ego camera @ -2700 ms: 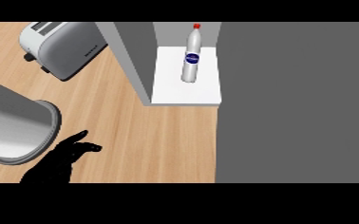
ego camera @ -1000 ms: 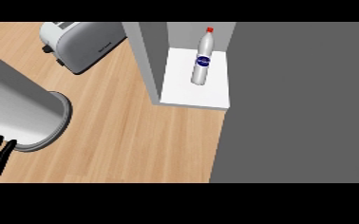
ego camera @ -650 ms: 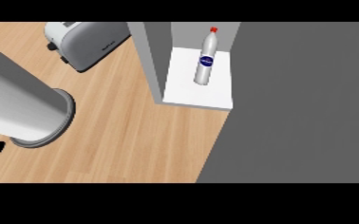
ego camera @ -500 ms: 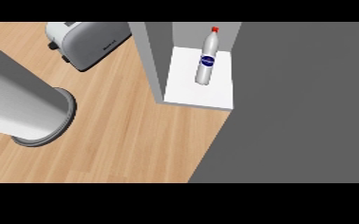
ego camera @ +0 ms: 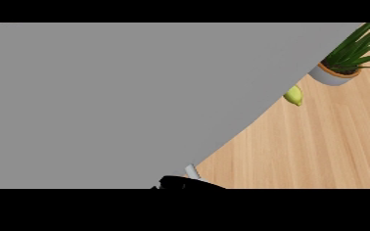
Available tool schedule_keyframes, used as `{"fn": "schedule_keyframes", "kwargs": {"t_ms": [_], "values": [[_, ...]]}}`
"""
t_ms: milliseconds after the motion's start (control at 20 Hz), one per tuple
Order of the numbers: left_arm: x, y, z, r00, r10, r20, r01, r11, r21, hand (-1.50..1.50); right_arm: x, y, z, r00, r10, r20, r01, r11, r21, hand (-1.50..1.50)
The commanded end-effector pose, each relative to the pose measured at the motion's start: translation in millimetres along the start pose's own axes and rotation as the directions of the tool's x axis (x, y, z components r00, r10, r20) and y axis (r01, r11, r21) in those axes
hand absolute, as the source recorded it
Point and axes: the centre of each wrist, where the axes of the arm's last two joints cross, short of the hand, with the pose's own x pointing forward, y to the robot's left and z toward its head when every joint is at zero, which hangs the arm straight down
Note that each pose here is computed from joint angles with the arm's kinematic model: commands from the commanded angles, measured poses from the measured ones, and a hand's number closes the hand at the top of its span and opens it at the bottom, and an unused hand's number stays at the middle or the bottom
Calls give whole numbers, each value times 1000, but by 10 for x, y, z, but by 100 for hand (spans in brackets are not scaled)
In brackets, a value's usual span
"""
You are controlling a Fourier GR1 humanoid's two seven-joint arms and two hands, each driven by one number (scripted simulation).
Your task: Pick up the bottled water, place it into the cabinet and close the cabinet
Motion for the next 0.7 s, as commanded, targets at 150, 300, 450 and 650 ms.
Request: {"fn": "schedule_keyframes", "kwargs": {"t_ms": [150,300,450,650], "values": [[72,265,179,1000,4,17,-5,999,35,-150,374,-143,-638,999,-10,-52,19,982,186,150],[111,208,352,999,20,25,-21,998,51,-150,463,-243,-844,992,-48,-115,64,988,140,150],[267,408,537,1000,1,11,-2,998,66,-150,342,-423,-933,982,-130,-138,142,987,80,150],[291,465,532,999,-22,37,18,996,87,-150,230,-727,-880,967,-212,-144,223,972,68,150]]}}
